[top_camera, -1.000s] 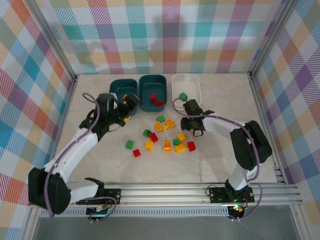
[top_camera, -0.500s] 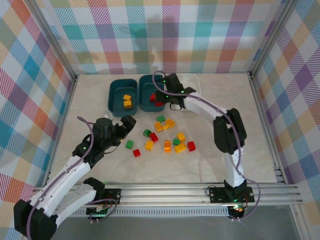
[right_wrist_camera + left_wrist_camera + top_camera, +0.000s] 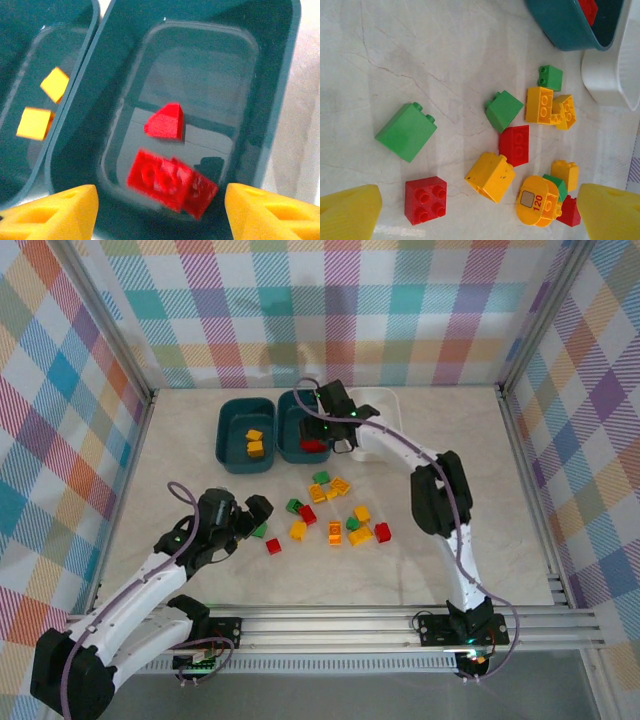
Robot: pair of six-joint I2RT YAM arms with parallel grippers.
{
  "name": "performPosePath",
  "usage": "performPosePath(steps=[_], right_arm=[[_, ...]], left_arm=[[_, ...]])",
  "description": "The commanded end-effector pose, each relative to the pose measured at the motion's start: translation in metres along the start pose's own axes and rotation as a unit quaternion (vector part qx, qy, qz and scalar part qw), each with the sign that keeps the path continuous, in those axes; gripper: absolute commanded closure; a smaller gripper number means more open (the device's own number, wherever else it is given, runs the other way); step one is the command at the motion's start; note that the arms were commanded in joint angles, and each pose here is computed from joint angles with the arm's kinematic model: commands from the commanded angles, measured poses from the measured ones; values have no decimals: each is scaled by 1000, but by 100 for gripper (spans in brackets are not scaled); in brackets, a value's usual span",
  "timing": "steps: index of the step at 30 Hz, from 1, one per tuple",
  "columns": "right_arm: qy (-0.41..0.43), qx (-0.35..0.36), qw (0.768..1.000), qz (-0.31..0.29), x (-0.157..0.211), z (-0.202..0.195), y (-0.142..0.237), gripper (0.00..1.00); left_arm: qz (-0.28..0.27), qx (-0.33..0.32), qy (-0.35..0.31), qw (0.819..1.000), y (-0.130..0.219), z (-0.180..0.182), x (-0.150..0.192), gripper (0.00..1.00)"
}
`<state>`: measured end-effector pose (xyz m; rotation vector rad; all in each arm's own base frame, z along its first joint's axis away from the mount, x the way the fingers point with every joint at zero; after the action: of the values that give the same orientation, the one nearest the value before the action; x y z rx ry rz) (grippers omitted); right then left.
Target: Sort the legos into containers by color
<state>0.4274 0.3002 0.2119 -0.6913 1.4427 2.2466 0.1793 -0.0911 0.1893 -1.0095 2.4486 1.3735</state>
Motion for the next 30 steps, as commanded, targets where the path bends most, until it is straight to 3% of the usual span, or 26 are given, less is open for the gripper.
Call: performPosePath(steps=[1, 7, 12, 19, 30], right_arm=[[23, -36, 998, -51, 6, 20, 65, 32], [9, -10, 1000, 3, 84, -7, 77, 44], [20, 40, 998, 37, 125, -20, 83, 56], [32, 96, 991, 84, 170, -48, 91, 61], [23, 69, 986, 148, 210, -53, 97, 64]], left_arm=[[-6, 2, -16, 1000, 5, 2, 1, 0], [14, 0, -4, 1000, -4, 17, 17, 0], [27, 19, 9, 999, -9, 28, 29, 1], [20, 39, -1, 999, 1, 35, 37, 3], [32, 43, 7, 999, 2, 38, 42, 3]])
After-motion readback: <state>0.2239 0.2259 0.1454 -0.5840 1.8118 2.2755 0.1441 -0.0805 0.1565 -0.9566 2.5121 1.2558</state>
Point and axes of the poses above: each hand's point on the last joint's axis, 136 mm out from that joint toward the fingers, its own y axis back along the fingers, its own z axis along the line the jaws close on, x = y × z, the point moved 10 cm from there along y, back along the fingers, and after that the axes turned 13 degrees about -y, right-handed, at the moved point
